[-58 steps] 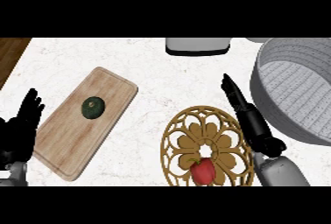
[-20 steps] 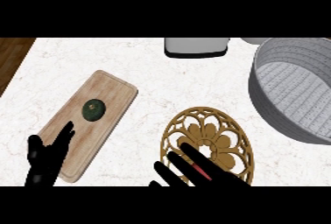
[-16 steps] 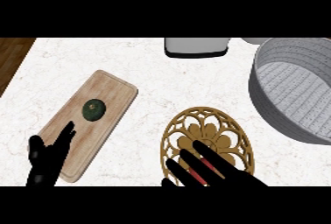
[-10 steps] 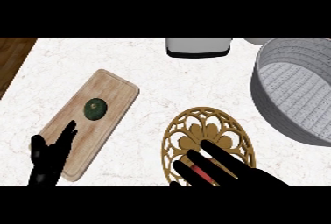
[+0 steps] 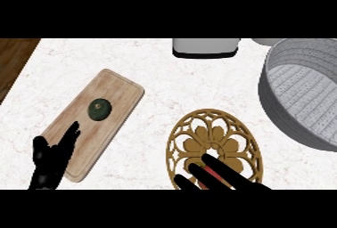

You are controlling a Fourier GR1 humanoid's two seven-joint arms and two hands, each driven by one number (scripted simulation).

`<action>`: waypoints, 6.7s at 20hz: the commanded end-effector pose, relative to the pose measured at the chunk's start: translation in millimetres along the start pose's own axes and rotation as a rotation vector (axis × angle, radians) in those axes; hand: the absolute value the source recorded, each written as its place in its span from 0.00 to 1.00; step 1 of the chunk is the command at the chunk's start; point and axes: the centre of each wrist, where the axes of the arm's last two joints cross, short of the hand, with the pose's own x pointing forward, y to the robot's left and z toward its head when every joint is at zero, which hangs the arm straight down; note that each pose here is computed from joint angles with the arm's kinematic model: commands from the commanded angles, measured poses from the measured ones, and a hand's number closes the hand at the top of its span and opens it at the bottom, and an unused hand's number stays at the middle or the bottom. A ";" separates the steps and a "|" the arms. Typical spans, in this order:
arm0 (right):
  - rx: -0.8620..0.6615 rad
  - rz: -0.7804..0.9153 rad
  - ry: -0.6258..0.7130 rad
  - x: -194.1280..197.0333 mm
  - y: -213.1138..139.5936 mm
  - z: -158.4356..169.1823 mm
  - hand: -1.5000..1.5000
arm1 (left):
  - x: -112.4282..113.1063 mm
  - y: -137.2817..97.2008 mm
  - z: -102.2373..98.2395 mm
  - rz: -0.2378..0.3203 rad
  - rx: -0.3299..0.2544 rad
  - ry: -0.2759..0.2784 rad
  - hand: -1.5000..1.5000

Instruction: Pick the bell pepper from the placemat and place it in the basket

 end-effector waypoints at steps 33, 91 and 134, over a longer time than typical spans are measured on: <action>0.014 0.017 0.102 -26.5 120.7 -100.8 0.00 | -15.9 -6.0 -3.5 0.000 -0.010 0.090 0.50; -0.757 -0.826 0.584 -35.1 151.0 -37.5 1.00 | -25.6 -1.5 14.9 0.035 0.040 0.120 0.50; -1.118 -1.053 0.930 -298.6 70.5 111.0 1.00 | -11.8 2.2 8.7 0.011 -0.021 0.091 0.50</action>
